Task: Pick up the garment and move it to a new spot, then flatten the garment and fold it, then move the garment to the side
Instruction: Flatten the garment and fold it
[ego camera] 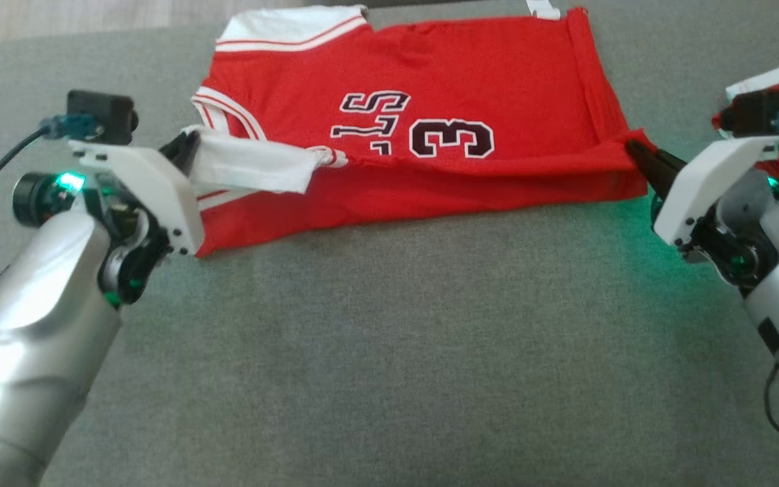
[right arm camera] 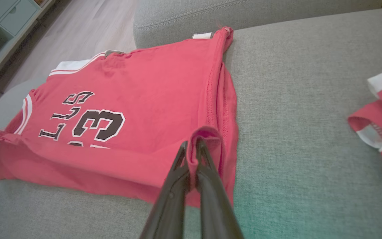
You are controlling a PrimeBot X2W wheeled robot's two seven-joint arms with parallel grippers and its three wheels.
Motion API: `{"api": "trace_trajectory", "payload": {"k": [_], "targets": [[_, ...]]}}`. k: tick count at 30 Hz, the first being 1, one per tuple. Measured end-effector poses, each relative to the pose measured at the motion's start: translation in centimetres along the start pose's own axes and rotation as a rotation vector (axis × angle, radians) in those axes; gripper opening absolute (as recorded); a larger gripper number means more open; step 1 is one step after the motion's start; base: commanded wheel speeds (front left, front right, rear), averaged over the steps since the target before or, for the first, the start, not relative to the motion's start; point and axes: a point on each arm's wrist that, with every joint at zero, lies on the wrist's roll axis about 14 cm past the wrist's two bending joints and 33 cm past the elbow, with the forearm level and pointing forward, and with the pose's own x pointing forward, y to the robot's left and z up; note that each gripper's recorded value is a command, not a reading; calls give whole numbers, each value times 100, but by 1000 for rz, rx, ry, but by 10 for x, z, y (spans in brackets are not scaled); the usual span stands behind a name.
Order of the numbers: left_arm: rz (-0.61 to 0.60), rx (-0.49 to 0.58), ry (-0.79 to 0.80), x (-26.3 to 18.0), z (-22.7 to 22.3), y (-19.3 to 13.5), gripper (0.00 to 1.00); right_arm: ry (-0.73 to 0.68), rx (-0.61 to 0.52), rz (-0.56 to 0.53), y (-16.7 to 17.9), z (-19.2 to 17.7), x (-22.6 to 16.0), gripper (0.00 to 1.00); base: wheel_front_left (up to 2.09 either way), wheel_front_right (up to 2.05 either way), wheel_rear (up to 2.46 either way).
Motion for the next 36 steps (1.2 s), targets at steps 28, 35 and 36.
{"api": "trace_trajectory", "payload": {"k": [28,35,36], "targets": [[146,-47,-840,-75,105,-28,100,-883,-57,-39,31,141,-85,100,0,0,0],[207,-95,-761,-96,31,-38,100,-781,-43,-102,53,39,-99,100,0,0,0],[210,-106,-747,-97,22,-39,100,-769,-44,-108,53,30,-101,100,0,0,0]]}}
